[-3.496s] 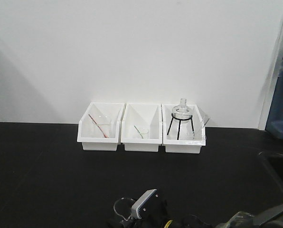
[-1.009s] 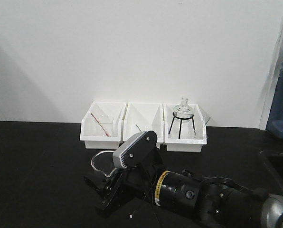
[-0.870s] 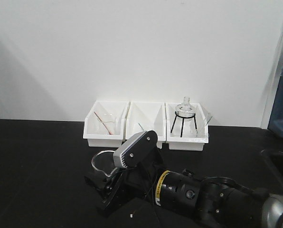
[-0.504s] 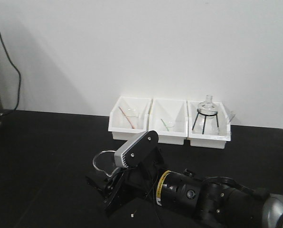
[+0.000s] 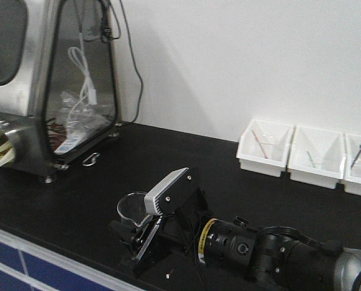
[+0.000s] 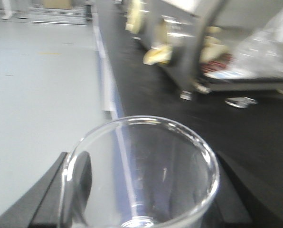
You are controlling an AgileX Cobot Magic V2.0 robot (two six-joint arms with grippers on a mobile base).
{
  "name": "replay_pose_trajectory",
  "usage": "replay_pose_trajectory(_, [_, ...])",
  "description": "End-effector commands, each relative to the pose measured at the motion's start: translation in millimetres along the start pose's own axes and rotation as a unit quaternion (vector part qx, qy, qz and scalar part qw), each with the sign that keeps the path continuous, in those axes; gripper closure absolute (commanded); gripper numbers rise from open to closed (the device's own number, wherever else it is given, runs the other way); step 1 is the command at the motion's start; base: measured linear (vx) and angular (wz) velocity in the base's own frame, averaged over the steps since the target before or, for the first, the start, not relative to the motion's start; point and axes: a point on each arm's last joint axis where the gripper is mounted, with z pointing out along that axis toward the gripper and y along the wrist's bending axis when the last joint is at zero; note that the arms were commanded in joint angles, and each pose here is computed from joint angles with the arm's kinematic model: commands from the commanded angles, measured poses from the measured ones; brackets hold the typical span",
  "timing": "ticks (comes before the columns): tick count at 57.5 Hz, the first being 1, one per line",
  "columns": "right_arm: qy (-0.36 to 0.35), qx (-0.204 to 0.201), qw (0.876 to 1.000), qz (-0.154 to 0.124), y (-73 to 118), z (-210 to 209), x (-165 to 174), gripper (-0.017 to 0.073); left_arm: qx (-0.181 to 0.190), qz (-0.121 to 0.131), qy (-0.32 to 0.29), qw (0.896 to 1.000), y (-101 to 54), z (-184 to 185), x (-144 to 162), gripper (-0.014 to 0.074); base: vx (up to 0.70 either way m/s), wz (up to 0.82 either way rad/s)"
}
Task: Pick beaker and place in left cabinet
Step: 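Hold the beaker in the right gripper while the base turns away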
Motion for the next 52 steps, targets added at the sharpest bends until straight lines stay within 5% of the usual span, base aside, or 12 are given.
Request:
replay_pose_trajectory(1, [-0.071,-0.008,0.997,-0.004,1.2,-10.5,-34.7,0.054,0.009,-0.004,-0.054,0.998,-1.5,-2.6,-11.2,0.059,-0.16,0.61])
replay_pose_trajectory(52, [-0.071,-0.008,0.997,-0.004,1.2,-10.5,-34.7,0.054,0.009,-0.004,-0.054,0.999,-1.4,-2.6,-11.2,0.059,-0.13,0.59])
